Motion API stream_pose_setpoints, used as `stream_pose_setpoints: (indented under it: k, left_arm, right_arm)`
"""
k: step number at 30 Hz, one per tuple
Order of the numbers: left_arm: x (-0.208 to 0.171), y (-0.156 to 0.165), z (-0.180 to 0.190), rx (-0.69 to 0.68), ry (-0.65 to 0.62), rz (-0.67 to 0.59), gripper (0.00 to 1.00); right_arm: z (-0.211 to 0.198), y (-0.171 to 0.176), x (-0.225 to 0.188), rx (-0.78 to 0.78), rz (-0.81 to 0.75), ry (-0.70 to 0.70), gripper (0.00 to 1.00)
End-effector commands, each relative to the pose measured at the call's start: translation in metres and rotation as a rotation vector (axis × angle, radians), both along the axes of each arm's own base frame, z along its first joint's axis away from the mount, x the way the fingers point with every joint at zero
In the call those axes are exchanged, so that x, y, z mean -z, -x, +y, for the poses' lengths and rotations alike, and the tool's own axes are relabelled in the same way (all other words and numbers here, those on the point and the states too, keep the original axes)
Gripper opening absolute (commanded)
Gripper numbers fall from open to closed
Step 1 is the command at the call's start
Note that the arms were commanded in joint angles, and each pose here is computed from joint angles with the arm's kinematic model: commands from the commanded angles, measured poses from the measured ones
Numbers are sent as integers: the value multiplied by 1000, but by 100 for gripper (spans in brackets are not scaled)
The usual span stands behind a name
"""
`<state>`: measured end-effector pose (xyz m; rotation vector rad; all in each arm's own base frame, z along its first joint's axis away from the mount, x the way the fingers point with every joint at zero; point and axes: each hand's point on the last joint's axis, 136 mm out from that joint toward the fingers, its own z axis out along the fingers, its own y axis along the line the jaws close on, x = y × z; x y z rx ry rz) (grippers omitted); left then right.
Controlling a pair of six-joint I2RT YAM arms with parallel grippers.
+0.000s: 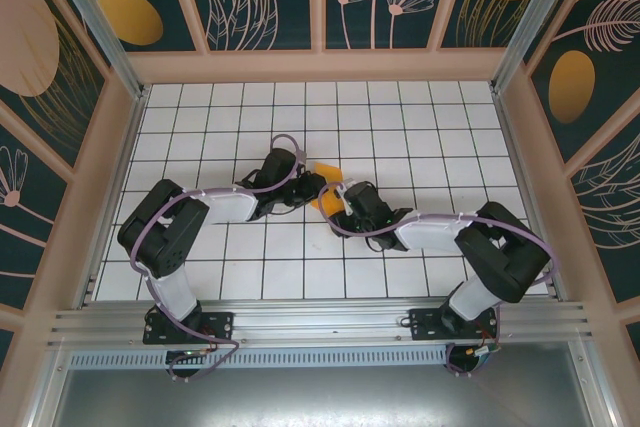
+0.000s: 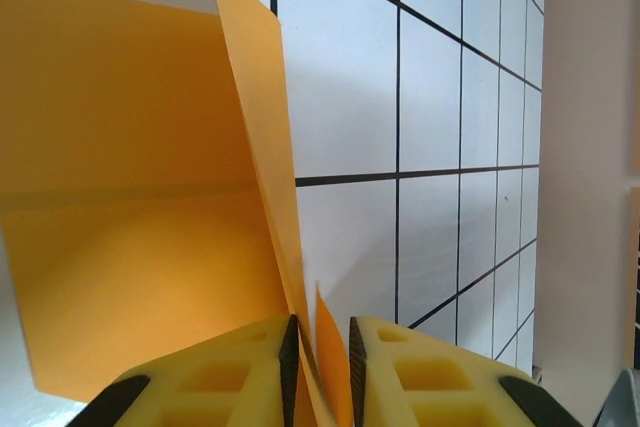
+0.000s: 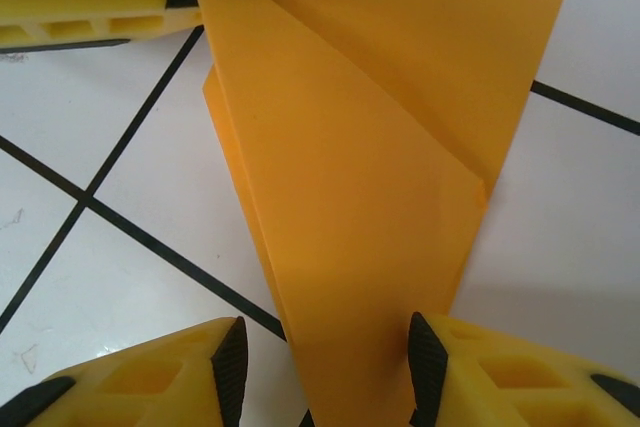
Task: Fold a paper plane with a square sheet of paper (fold left side to right side)
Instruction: Fourth fold the wing at the center of the table.
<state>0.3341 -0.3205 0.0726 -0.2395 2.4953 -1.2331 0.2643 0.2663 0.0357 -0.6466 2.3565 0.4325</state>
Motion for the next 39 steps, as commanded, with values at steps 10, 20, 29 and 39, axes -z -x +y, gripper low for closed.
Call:
stream_pose_setpoints:
  k: [10,20,29,39]
  left_arm:
    - [-20,-4,0,-12,-12,-47,35]
    - [-28,1,22,-51,-55,-68,54]
    - [-41,8,55,-115,-102,-106,63]
    - [-5,13,38,-40,-91,-30,34]
  right_arm:
    - [8,-7,-4,-2,-32,-5,34]
    - [8,-2,4,-7,12,-21,10]
    - [14,4,-2,-27,105,-155,3]
    - [21,9,-15,-60,236,-333,0]
